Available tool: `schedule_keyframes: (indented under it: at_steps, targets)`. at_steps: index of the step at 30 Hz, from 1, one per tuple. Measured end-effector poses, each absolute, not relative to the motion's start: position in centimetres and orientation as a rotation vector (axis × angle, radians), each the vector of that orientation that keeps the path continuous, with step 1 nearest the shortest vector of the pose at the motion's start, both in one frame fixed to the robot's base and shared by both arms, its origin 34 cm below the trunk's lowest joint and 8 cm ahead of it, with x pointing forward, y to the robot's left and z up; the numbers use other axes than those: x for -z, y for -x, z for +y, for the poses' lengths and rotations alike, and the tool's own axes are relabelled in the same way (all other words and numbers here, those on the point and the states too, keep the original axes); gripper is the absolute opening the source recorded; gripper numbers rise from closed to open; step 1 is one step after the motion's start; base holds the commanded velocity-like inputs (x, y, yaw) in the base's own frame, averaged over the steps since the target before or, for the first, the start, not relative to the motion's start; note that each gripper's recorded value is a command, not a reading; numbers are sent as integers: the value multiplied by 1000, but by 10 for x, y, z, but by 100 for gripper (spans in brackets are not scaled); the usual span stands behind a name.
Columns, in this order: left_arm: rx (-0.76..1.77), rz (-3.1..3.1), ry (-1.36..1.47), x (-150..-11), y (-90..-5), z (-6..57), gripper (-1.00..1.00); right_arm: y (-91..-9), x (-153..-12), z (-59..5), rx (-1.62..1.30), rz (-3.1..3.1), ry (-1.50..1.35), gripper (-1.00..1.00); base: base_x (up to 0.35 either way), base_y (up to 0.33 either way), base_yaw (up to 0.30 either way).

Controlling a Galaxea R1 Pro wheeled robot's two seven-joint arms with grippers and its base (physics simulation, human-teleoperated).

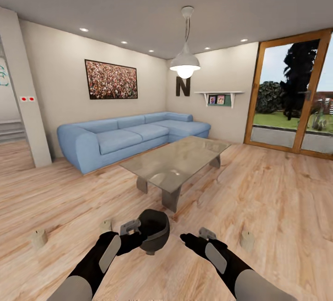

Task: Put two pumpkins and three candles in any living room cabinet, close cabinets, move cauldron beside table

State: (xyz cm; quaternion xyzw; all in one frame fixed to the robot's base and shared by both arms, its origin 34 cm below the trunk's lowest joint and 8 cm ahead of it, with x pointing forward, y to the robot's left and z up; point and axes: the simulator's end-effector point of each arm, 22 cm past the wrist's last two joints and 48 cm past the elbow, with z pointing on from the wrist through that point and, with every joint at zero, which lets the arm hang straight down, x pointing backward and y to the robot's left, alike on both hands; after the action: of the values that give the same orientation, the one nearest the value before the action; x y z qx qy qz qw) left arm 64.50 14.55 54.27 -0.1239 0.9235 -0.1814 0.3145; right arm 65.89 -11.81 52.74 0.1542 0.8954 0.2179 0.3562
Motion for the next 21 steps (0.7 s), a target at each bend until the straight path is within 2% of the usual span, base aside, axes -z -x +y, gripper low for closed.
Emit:
schedule_keyframes:
  at_steps: [15, 21]
  targets:
    - [486, 2419, 316, -584, -652, 140, 100, -672, -570, -138, -570, 2276, -442, 100, -313, 160, -226]
    - [492, 2421, 306, -599, -653, 136, 100, -680, -586, -169, -552, 2245, -512, 100, -312, 160, -230]
